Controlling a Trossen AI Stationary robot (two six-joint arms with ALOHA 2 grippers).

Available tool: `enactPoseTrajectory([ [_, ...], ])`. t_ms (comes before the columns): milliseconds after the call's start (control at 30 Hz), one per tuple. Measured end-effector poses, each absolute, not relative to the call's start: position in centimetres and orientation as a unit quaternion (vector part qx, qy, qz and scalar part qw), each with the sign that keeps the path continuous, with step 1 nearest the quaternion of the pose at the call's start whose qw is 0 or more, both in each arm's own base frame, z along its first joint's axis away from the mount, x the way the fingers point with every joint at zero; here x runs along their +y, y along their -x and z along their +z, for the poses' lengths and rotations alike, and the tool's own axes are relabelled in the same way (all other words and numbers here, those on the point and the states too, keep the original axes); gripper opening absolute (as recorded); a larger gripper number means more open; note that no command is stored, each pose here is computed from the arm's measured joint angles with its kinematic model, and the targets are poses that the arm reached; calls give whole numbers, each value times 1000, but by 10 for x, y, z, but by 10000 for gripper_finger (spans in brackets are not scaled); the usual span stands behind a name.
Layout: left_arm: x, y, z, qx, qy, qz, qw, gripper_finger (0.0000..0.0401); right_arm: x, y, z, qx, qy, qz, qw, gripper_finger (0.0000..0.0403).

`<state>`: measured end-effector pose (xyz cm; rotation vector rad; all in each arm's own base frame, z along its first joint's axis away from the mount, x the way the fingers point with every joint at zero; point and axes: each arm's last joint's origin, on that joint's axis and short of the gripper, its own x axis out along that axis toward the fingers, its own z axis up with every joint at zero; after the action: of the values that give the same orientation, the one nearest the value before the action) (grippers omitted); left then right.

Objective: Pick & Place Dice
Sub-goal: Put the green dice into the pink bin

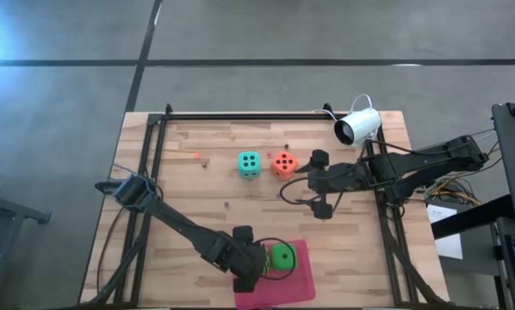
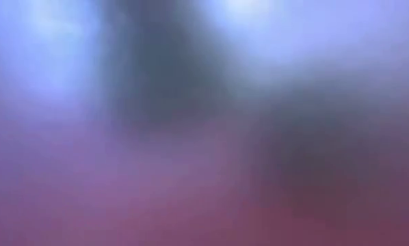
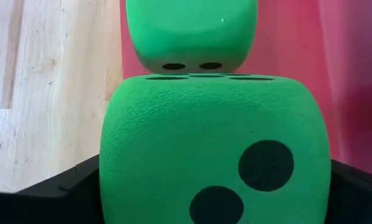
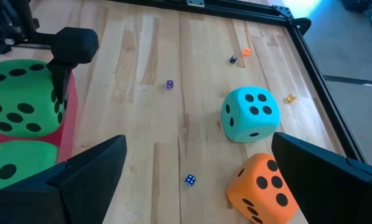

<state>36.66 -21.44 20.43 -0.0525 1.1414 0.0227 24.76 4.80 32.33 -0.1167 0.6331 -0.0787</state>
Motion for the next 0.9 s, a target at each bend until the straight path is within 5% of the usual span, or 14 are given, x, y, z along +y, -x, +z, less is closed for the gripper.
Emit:
enactPoseTrajectory([
  [900, -213, -368, 205, 538, 27, 11, 842, 390, 48, -248, 324, 308, 56, -39, 949, 400],
])
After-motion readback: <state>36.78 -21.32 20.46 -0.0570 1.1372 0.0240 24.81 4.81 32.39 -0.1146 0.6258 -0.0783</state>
